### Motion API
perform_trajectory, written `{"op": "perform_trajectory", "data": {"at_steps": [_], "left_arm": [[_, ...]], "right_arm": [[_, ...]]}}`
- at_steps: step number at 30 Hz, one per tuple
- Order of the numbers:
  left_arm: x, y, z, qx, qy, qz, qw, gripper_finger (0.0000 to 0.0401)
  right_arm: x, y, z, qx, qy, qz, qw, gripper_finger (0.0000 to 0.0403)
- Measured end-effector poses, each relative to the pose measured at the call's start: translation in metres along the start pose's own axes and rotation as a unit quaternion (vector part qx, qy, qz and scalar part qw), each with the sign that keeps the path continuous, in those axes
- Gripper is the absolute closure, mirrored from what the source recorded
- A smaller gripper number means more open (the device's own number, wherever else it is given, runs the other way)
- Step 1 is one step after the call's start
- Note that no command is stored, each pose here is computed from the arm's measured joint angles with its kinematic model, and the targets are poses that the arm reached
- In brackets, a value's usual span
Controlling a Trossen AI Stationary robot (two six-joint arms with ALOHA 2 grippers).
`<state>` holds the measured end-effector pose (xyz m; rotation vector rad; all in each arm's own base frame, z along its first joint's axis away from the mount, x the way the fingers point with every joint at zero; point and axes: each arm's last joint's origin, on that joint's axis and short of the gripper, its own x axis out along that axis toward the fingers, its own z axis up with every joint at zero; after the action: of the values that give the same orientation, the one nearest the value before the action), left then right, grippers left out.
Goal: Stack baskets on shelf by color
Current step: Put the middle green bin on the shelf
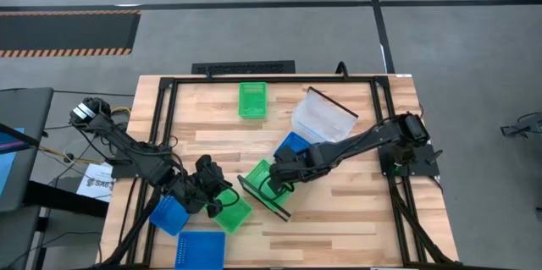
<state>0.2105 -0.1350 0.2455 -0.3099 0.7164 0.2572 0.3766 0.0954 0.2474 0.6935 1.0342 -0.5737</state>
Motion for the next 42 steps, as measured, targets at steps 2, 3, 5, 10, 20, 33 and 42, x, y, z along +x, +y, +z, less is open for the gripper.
{"op": "perform_trajectory", "data": {"at_steps": [2, 3, 5, 10, 20, 33, 42], "left_arm": [[0.0, 0.0, 0.0, 0.003, 0.0, 0.0, 1.0, 0.0401], [0.0, 0.0, 0.0, 0.004, -0.001, 0.001, 1.0, 0.0401], [0.0, 0.0, 0.0, 0.005, -0.002, 0.004, 1.0, 0.0401], [0.001, 0.002, 0.001, 0.006, -0.007, 0.01, 1.0, 0.0401], [0.002, 0.004, 0.002, 0.009, -0.007, 0.018, 1.0, 0.0401], [0.002, 0.004, 0.001, 0.031, -0.005, 0.02, 0.999, 0.0401], [0.002, 0.004, 0.001, 0.035, -0.005, 0.02, 0.999, 0.0401]], "right_arm": [[-0.007, 0.006, 0.002, -0.011, -0.007, 0.015, 1.0, 0.04], [-0.011, 0.009, 0.003, -0.019, -0.01, 0.023, 0.999, 0.04], [-0.011, 0.013, 0.004, -0.026, -0.015, 0.036, 0.999, 0.04], [0.0, 0.016, 0.002, -0.029, -0.001, 0.039, 0.999, 0.04], [0.015, 0.015, -0.004, -0.042, 0.034, 0.025, 0.998, 0.04], [0.011, 0.003, -0.009, -0.028, 0.063, -0.032, 0.997, 0.04], [0.011, -0.001, -0.01, -0.03, 0.074, -0.054, 0.995, 0.04]]}}
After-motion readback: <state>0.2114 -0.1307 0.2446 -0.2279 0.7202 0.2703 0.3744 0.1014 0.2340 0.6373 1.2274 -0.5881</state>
